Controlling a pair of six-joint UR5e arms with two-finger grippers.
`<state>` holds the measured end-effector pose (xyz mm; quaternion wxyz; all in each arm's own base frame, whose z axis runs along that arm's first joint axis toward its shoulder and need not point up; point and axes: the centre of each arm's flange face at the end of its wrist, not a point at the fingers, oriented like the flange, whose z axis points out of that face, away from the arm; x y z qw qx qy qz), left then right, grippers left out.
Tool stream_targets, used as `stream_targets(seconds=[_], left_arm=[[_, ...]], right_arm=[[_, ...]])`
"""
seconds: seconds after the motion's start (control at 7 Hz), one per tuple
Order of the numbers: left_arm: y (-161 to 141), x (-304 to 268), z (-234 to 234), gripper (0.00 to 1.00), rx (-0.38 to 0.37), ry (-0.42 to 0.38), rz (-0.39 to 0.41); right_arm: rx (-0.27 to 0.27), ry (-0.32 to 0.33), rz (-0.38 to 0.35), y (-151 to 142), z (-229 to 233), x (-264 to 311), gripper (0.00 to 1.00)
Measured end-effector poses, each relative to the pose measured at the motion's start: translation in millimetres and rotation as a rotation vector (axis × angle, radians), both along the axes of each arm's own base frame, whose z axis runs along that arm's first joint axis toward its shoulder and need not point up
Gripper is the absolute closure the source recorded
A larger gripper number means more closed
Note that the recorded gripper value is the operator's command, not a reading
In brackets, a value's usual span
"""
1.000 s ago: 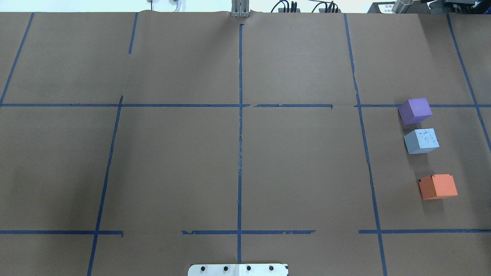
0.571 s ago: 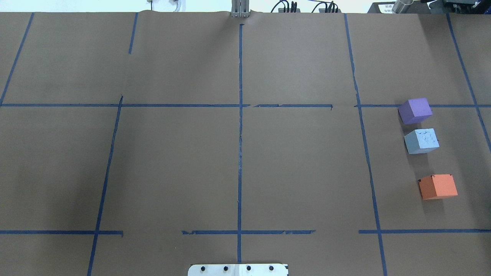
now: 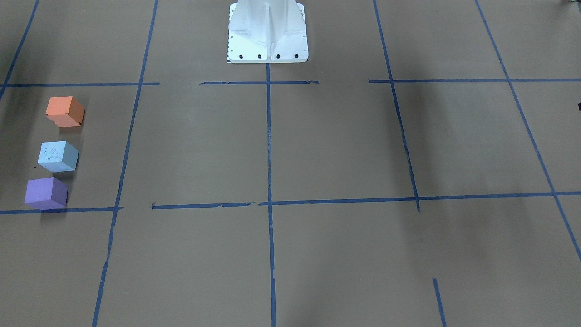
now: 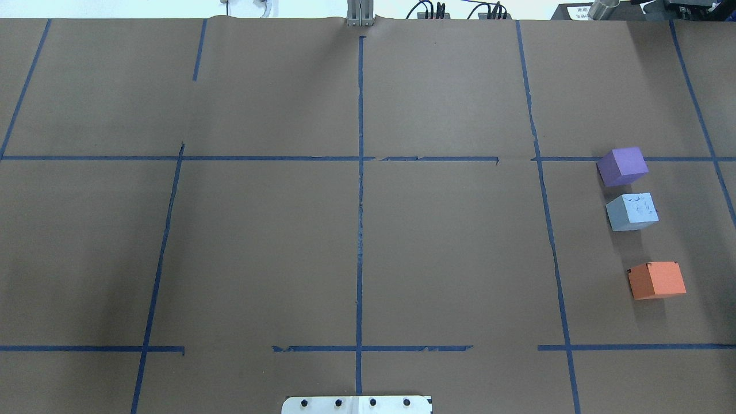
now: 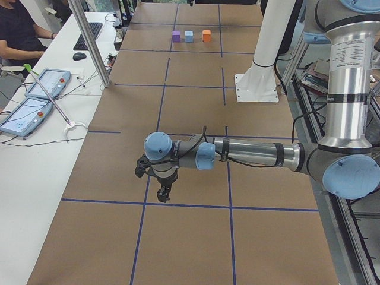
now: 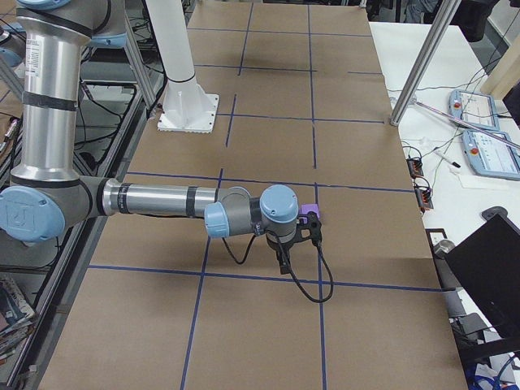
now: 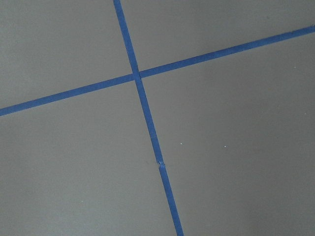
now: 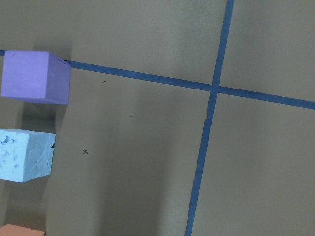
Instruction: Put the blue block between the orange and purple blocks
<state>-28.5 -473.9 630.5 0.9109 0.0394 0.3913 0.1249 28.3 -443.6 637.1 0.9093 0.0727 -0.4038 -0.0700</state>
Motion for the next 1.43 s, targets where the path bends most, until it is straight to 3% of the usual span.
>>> stream_targets(seconds=[1.43], left_arm=[[1,3,-13,0.00,0.022,0.000,0.009]], right_arm=[[0.006,-0.003,-0.012,0,-2,-6,0.00]])
